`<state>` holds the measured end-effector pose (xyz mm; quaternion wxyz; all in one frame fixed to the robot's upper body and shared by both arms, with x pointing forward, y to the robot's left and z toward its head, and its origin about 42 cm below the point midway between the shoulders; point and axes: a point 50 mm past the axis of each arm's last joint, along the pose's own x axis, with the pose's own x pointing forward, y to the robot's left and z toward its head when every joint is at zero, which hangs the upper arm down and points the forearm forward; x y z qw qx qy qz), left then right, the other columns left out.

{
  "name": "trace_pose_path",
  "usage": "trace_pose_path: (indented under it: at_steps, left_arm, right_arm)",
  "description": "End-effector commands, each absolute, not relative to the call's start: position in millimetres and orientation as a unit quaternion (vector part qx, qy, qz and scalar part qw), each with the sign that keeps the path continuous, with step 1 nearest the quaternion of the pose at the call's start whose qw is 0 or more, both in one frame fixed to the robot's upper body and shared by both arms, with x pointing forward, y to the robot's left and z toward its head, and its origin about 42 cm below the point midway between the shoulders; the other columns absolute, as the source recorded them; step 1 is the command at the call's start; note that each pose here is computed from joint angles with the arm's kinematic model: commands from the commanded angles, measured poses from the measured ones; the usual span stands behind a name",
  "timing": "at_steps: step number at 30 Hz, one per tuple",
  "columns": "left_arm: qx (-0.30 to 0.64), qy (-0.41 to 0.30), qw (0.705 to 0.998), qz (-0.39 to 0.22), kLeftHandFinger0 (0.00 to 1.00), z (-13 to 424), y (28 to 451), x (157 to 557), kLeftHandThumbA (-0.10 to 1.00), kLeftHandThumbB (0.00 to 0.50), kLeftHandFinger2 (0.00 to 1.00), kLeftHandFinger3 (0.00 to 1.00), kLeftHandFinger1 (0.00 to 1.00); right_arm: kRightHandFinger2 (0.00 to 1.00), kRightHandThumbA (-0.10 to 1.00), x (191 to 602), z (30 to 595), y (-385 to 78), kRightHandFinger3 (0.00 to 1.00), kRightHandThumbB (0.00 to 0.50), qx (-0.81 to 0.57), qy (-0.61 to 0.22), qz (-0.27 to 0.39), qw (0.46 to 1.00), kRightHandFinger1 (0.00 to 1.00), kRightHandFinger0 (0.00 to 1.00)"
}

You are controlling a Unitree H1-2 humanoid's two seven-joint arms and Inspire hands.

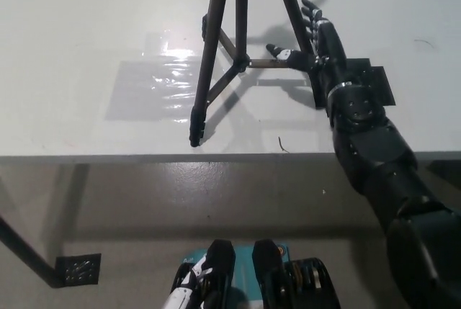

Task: A tripod lies near the right hand side of the table and the robot grab a leg of the tripod using its right hand and put it up right.

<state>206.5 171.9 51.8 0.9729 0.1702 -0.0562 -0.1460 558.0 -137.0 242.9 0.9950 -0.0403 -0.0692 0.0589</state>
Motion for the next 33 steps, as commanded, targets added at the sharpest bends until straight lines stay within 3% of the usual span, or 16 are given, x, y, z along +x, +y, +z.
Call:
trace_pose_path:
  at_steps: [1, 6, 11, 14, 24, 27, 33]
  left_arm:
    - [0.177, -0.086, 0.968, -0.155, 1.00, 59, 167, 202, 1.00, 0.452, 0.87, 1.00, 1.00]
    - [0.186, -0.079, 0.967, -0.153, 1.00, 60, 169, 202, 1.00, 0.494, 1.00, 1.00, 1.00]
    - [0.181, -0.076, 0.969, -0.150, 1.00, 57, 172, 202, 1.00, 0.500, 1.00, 1.00, 1.00]
    - [0.178, -0.079, 0.970, -0.147, 1.00, 55, 173, 202, 1.00, 0.500, 1.00, 1.00, 1.00]
    - [0.132, -0.085, 0.978, -0.135, 1.00, 62, 178, 214, 1.00, 0.500, 1.00, 1.00, 1.00]
    - [0.115, -0.099, 0.980, -0.132, 1.00, 66, 181, 219, 1.00, 0.500, 1.00, 1.00, 1.00]
    - [0.112, -0.109, 0.979, -0.130, 1.00, 70, 189, 229, 1.00, 0.500, 1.00, 1.00, 1.00]
  right_arm:
    - [1.00, 0.80, 558, 343, -142, 1.00, 0.500, 0.073, -0.185, 0.175, 0.964, 1.00, 1.00]
    - [1.00, 0.73, 495, 410, -161, 1.00, 0.500, 0.121, -0.308, 0.196, 0.923, 1.00, 1.00]
    - [1.00, 0.67, 441, 427, -182, 1.00, 0.500, 0.116, -0.366, 0.200, 0.902, 1.00, 1.00]
    - [1.00, 0.74, 406, 421, -196, 1.00, 0.500, 0.086, -0.398, 0.199, 0.892, 1.00, 1.00]
    - [1.00, 0.96, 258, 333, -218, 1.00, 0.500, 0.009, -0.454, 0.145, 0.879, 1.00, 1.00]
    - [1.00, 1.00, 201, 270, -210, 1.00, 0.500, -0.002, -0.398, 0.105, 0.911, 1.00, 1.00]
    - [1.00, 1.00, 179, 193, -207, 1.00, 0.500, -0.002, -0.322, 0.112, 0.940, 1.00, 1.00]
